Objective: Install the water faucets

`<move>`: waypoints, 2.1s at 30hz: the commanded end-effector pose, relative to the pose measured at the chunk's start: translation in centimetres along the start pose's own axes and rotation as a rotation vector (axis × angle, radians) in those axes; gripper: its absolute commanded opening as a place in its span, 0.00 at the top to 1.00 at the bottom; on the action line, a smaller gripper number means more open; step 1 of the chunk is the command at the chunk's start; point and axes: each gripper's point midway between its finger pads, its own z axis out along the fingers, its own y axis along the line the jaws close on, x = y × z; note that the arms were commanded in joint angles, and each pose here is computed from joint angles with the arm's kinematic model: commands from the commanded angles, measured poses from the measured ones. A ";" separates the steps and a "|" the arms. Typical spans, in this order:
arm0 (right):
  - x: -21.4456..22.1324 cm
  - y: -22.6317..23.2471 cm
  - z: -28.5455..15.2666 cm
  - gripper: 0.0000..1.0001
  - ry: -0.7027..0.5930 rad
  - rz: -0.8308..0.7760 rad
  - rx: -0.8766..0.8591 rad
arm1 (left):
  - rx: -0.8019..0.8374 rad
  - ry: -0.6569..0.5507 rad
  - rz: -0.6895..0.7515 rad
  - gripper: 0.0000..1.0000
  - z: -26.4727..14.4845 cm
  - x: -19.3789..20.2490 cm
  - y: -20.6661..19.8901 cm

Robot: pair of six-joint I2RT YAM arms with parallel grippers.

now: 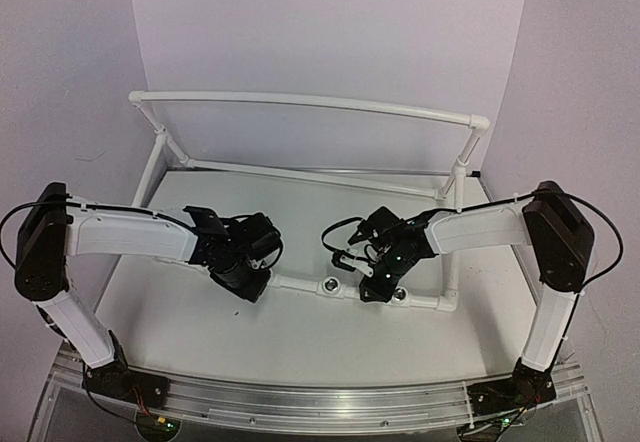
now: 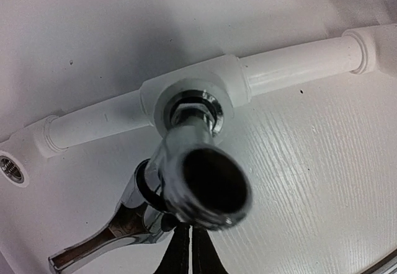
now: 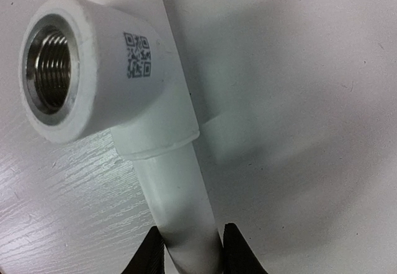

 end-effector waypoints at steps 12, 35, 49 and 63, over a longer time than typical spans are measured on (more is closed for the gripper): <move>4.8 -2.1 2.5 0.72 0.173 0.086 0.075 | -0.015 -0.210 -0.113 0.95 -0.2 -6.6 3.5; 4.5 -2.0 2.4 0.73 0.167 0.089 0.068 | 0.106 -0.274 -0.045 0.87 -2.1 -10.8 0.9; 4.2 -2.0 2.4 0.73 0.161 0.092 0.062 | 0.157 -0.324 -0.272 0.33 -9.6 -11.8 1.9; 4.4 -2.0 2.3 0.73 0.163 0.091 0.065 | -0.047 -0.141 -0.503 0.22 -6.0 -11.1 3.1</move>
